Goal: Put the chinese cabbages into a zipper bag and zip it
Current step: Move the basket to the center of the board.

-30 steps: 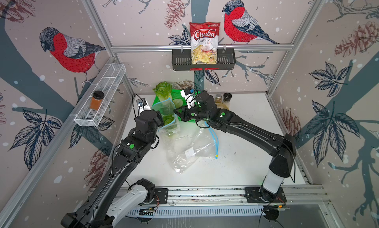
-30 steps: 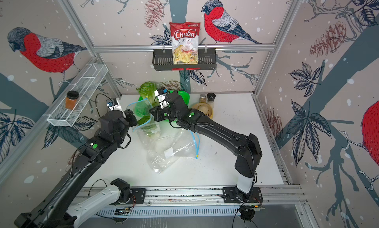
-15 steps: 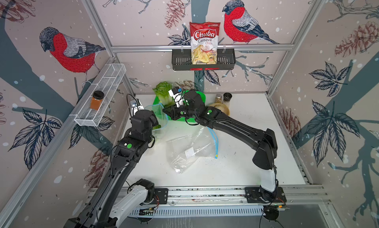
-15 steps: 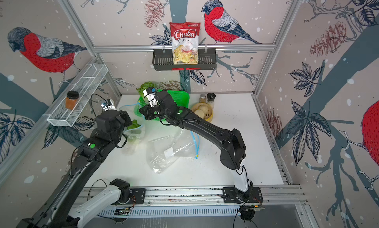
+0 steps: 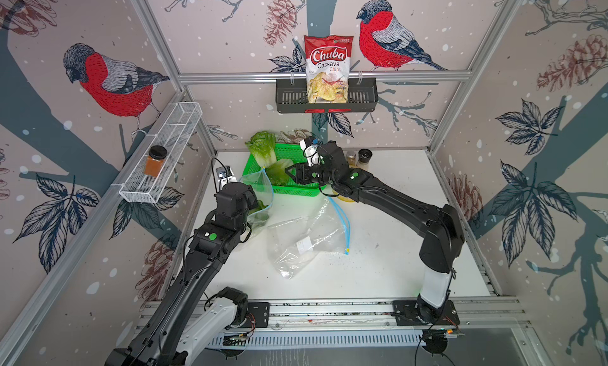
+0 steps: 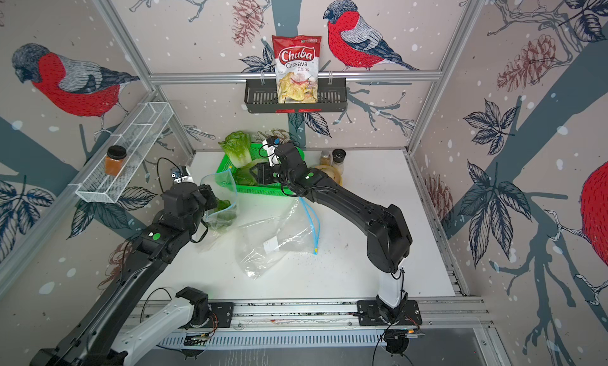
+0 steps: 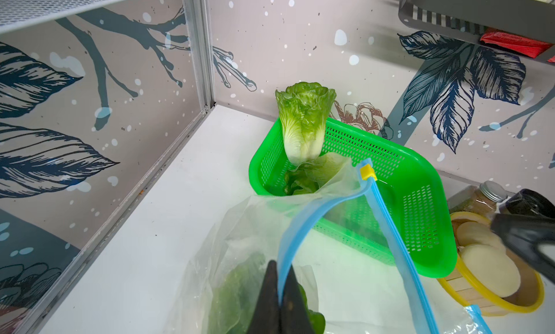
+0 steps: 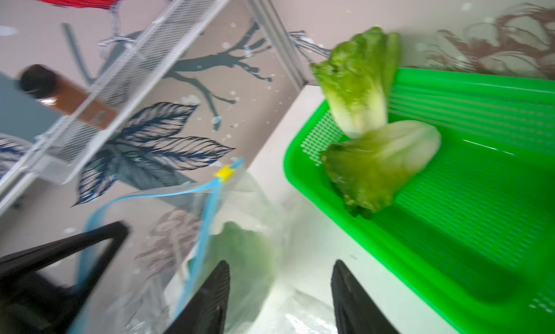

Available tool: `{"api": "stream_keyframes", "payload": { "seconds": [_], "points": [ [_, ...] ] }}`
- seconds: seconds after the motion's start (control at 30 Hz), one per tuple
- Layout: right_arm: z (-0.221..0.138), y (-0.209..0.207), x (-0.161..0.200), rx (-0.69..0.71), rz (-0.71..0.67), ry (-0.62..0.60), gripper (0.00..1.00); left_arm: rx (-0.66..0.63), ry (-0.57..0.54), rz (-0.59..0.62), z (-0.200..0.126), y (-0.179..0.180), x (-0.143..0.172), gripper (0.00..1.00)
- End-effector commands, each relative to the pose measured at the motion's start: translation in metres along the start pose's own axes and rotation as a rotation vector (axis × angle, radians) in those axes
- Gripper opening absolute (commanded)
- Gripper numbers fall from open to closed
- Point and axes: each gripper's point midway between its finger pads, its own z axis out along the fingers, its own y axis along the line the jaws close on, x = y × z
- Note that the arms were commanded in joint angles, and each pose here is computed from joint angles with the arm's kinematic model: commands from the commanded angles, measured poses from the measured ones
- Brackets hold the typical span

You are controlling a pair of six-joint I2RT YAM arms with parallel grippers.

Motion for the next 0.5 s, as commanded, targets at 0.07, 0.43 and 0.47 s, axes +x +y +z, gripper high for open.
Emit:
{"api": "stream_keyframes", "payload": {
  "seconds": [0.07,0.43,0.47],
  "points": [
    [0.029,-0.054,0.024,0.162,0.040,0.067,0.61,0.092,0.006,-0.019,-0.002,-0.016,-0.002,0.03],
    [0.077,-0.128,0.066,0.371,0.088,0.198,0.66,0.087,0.017,-0.040,-0.003,-0.013,0.005,0.02],
    [0.079,-0.133,0.068,0.386,0.094,0.211,0.66,0.084,0.017,-0.041,-0.002,-0.012,0.005,0.03]
  ]
}}
